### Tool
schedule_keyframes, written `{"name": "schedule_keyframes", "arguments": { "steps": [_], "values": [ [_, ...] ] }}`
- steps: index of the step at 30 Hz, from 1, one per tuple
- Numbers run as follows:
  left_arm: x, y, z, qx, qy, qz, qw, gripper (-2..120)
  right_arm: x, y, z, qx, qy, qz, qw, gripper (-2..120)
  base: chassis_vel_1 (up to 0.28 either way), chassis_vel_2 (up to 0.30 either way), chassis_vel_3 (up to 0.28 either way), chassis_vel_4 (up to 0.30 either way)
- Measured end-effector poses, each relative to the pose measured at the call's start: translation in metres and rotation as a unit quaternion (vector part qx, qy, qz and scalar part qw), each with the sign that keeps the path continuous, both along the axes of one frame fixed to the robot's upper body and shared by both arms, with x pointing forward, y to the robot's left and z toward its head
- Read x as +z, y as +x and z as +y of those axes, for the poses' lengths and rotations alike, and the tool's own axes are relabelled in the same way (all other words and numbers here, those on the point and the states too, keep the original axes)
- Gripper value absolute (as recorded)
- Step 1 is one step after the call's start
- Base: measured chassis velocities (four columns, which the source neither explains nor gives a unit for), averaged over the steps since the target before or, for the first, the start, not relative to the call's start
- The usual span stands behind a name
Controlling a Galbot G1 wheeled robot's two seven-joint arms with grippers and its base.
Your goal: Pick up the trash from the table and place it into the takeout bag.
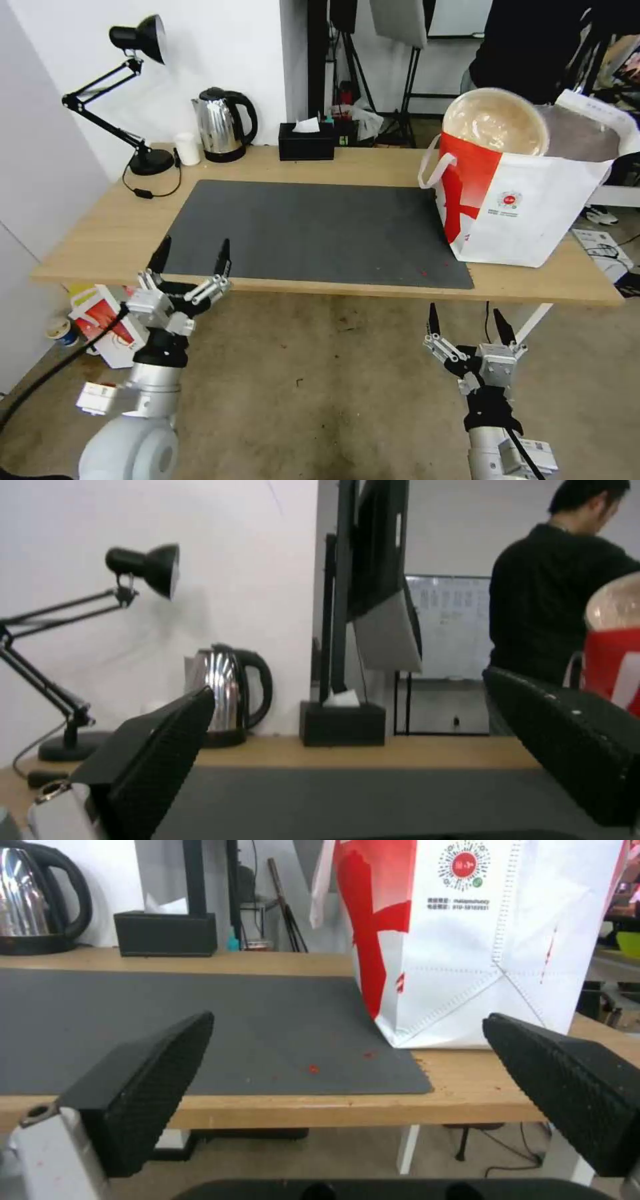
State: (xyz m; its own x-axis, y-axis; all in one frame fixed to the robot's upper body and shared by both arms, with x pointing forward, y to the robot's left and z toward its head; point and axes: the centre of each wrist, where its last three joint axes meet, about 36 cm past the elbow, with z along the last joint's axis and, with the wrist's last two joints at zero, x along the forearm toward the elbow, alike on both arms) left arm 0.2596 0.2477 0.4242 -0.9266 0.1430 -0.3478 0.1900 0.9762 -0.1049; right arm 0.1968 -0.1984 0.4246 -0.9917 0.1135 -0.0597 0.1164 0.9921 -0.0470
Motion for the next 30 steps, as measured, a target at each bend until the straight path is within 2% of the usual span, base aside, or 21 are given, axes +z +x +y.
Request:
{"name": "schedule_keyframes", "arguments": {
  "steps": [11, 30],
  "values": [
    [-0.041, -0.023, -0.005, 0.011, 0.017, 0.032, 0.9993, 100, 0.000, 0.000, 0.000, 0.000, 0.000, 0.000, 1.000, 100, 0.000, 0.000, 0.000, 0.000],
    [-0.065, -0.028, -0.007, 0.017, 0.020, 0.051, 0.9984, 100, 0.000, 0.000, 0.000, 0.000, 0.000, 0.000, 1.000, 100, 0.000, 0.000, 0.000, 0.000]
  ]
}}
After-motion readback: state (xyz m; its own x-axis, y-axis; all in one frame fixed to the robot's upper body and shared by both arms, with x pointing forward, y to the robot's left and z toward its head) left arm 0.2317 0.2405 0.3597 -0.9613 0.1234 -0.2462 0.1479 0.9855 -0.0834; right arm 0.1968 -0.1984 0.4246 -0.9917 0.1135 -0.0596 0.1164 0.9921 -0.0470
